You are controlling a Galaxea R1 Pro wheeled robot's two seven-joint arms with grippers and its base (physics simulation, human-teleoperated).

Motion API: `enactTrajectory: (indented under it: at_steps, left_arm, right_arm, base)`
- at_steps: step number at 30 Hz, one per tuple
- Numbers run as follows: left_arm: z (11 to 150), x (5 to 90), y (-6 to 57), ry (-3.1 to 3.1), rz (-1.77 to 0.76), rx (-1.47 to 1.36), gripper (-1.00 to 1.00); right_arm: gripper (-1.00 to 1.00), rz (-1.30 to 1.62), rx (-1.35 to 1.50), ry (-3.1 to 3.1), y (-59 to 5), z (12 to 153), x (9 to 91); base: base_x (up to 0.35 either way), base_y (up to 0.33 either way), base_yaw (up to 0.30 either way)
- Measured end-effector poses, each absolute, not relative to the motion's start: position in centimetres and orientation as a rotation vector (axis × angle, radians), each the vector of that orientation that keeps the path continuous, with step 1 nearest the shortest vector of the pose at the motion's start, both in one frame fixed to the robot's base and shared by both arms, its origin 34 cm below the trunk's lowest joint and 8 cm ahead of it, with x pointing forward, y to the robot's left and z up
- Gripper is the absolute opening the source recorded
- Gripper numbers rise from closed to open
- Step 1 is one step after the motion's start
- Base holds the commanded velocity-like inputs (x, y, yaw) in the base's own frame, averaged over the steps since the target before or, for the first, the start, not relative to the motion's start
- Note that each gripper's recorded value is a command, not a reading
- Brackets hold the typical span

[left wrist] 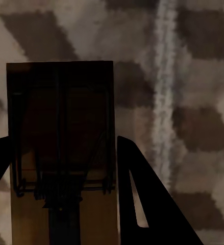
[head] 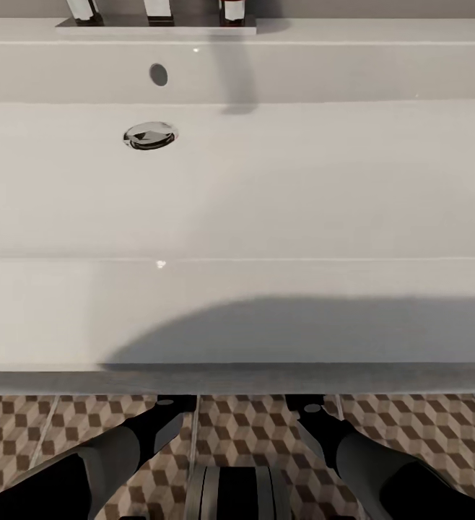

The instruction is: Take the four mousetraps from the cabinet in the bathroom and place them on the bathroom floor. Make sure all four end up on the same floor surface, and ensure that at least two of them are either under or directly next to the same bathroom sink.

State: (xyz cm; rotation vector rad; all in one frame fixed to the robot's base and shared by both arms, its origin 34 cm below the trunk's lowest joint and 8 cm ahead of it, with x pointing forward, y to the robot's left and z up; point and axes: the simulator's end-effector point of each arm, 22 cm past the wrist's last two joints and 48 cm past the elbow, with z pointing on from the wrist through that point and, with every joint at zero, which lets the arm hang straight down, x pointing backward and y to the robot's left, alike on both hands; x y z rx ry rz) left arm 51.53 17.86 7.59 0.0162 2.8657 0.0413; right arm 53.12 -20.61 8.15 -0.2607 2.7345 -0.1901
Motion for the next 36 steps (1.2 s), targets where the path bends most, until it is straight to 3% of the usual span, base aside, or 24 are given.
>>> enactTrajectory:
  at_steps: [36]
  left_arm:
    - [6.7,50.9,17.9,2.884,0.043,0.020,-1.00]
  right_arm:
    - [-1.00,-0.176,-0.258,2.736,-20.1,7.5,53.1]
  base:
    - [-0.026,0.000,0.000]
